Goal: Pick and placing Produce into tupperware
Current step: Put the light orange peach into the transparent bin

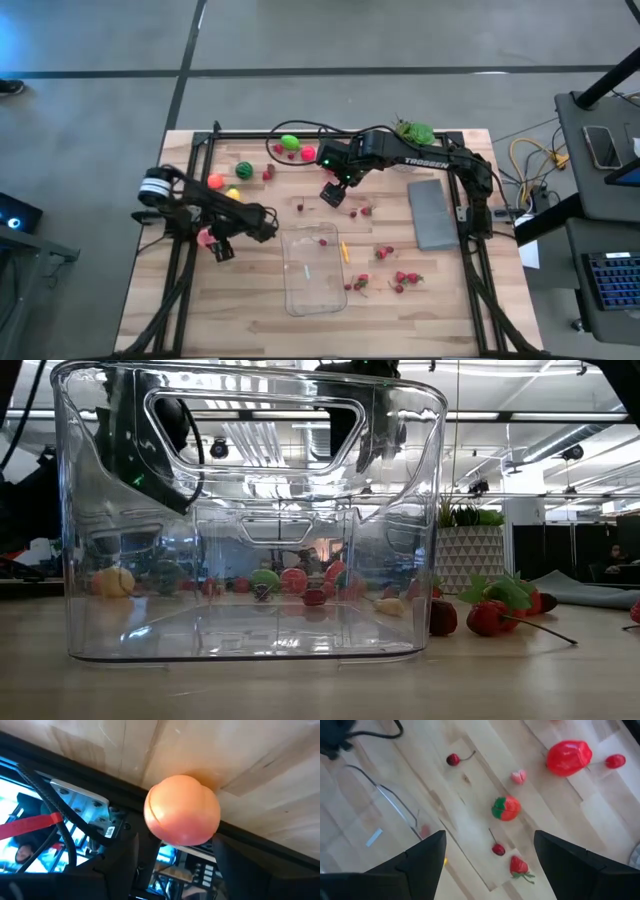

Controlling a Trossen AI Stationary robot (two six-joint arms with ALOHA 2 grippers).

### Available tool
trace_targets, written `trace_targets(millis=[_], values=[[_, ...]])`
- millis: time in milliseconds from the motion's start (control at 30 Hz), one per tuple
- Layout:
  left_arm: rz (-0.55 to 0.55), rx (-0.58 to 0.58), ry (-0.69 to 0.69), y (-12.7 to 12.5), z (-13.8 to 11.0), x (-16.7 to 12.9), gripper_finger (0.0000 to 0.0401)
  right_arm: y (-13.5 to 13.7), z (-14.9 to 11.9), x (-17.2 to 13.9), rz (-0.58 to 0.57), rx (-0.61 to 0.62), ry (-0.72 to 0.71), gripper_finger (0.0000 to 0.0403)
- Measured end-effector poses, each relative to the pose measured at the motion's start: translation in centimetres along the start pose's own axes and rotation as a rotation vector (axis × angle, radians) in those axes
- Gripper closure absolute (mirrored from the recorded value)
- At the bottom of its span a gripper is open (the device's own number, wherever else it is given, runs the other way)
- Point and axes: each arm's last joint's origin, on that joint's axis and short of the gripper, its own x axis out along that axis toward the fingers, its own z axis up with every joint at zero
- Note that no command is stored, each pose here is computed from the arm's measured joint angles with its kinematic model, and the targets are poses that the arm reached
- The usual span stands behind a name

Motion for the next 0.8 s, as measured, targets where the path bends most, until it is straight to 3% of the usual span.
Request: trace_targets(millis=[100,300,800], values=[[0.004,-0.009,0.009,-0.2,0.4,0.2,0.0161,0.0,0.1,0.0,-0.003,-0.019,-0.008,0.0106],[-0.120,0.003,-0.068,-0.9,1.3,0.2,0.0161,0.0,0.1,0.0,-0.003,-0.041,-0.010,0.0111],[-0.126,-0.048,-0.002,-1.0,0.6,0.4,0.0161,0.0,0.1,0.0,-0.002,-0.084,-0.012,0.0115]])
